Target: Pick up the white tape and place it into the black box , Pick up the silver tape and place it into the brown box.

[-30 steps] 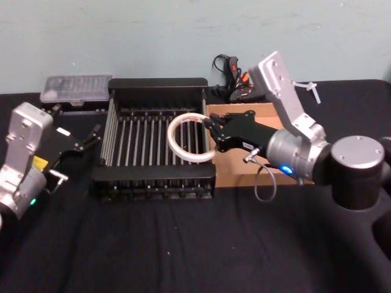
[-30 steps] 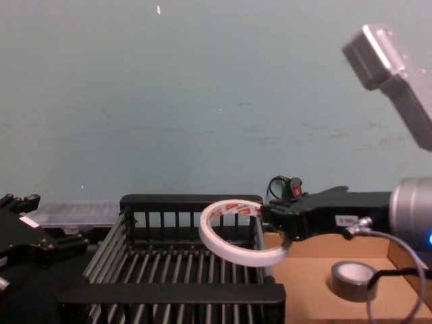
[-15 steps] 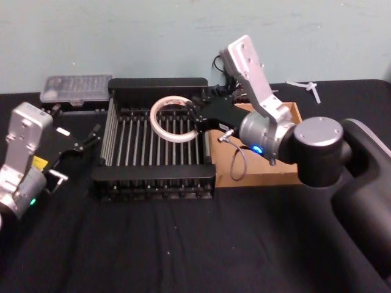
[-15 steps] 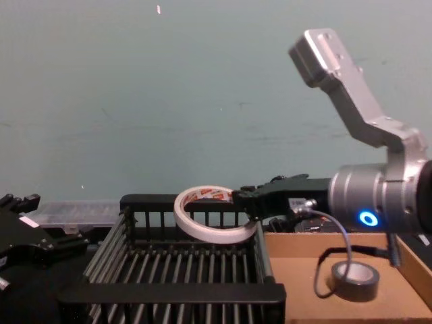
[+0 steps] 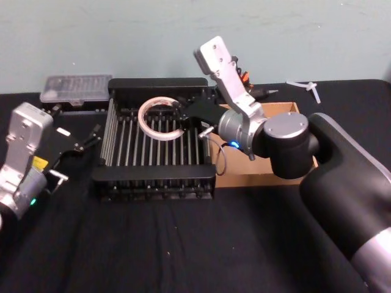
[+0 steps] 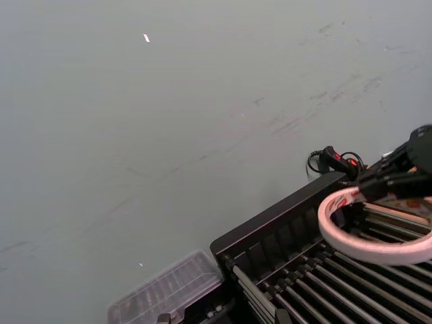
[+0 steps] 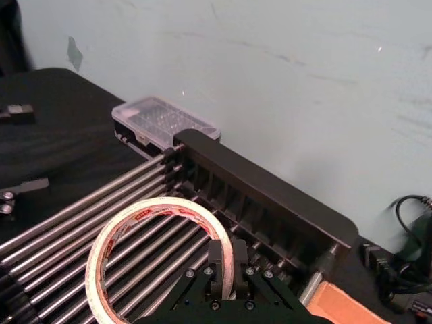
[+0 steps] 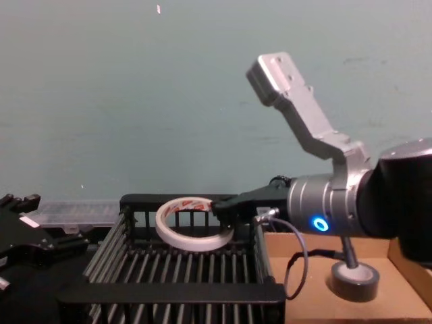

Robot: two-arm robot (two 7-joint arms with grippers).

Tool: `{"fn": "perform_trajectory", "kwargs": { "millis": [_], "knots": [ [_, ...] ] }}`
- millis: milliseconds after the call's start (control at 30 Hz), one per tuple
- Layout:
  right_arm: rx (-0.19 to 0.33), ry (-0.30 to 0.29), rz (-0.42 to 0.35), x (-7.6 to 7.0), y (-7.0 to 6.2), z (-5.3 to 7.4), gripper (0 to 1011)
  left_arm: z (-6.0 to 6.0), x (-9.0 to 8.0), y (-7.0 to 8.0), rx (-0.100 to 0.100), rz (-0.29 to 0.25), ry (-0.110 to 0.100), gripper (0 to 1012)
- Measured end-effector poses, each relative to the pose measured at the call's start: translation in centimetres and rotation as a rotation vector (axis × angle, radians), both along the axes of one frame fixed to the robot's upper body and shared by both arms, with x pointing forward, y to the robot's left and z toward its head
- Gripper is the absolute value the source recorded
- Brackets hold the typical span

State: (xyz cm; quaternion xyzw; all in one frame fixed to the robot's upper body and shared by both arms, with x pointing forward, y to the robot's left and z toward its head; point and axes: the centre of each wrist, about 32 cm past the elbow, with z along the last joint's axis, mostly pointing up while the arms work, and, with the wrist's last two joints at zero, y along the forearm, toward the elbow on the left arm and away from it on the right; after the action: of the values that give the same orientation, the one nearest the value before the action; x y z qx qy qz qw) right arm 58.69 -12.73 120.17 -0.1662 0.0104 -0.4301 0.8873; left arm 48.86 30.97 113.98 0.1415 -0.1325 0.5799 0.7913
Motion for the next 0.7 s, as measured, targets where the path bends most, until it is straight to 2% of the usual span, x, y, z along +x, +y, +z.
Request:
{"fn": "perform_trajectory", "kwargs": {
  "millis": [267, 700],
  "knots": [
    [-0.021, 0.029, -0.011, 0.44, 0.39, -0.96, 99, 0.00, 0.00, 0.00, 0.000, 0.000, 0.000, 1001],
    [-0.024, 0.031, -0.011, 0.45, 0.36, -1.01, 99, 0.00, 0.00, 0.00, 0.000, 0.000, 0.000, 1001]
  ]
}}
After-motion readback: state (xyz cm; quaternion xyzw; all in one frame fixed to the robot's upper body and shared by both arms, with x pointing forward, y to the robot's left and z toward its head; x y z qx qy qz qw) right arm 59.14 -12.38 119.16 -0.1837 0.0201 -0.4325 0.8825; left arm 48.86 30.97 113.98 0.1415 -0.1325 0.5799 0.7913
